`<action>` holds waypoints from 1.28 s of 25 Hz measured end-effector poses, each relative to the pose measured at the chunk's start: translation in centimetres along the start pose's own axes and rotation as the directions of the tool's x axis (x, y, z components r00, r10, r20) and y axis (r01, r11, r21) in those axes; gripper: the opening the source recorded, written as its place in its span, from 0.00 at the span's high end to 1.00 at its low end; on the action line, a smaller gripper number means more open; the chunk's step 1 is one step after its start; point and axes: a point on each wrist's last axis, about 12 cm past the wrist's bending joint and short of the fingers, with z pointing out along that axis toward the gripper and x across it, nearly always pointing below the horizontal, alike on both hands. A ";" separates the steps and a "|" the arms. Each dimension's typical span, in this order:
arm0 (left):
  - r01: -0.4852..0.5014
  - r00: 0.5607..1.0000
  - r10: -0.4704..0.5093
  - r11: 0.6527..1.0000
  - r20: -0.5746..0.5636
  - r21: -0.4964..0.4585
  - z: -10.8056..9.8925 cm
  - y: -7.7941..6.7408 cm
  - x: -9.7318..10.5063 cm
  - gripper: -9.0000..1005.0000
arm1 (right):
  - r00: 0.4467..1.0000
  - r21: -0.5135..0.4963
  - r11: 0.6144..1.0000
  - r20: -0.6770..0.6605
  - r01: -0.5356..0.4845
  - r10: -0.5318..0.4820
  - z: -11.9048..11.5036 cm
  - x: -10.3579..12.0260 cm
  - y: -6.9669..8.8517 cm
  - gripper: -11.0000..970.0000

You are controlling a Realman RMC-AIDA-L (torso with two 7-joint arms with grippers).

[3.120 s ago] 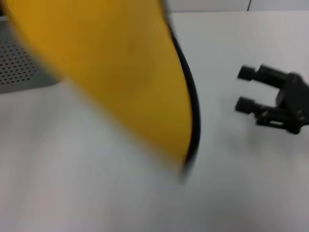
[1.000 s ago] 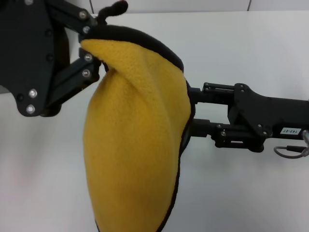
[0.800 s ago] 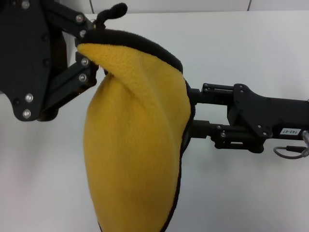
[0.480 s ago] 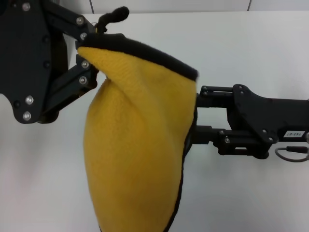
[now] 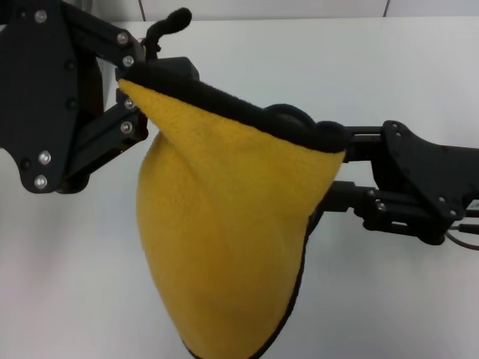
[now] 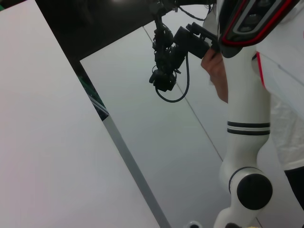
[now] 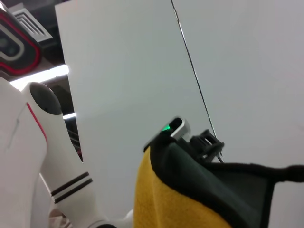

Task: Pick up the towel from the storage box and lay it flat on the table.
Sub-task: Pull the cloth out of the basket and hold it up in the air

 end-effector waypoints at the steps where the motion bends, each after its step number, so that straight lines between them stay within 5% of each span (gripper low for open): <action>1: 0.001 1.000 -0.001 1.000 0.000 0.000 0.0 0.0 0.0 0.96 | 1.000 -0.001 1.000 0.004 0.002 -0.002 -0.1 0.0 0.1 0.50; 12: 0.028 0.999 -0.028 1.000 -0.040 0.008 -0.3 -0.1 0.4 0.96 | 0.998 -0.032 0.999 0.056 0.015 -0.013 -0.9 -0.2 1.3 0.64; 32: 0.008 1.000 -0.007 1.000 -0.025 0.005 -0.2 0.2 0.2 0.96 | 0.999 0.008 1.000 0.047 0.000 -0.001 -1.6 0.3 1.7 0.70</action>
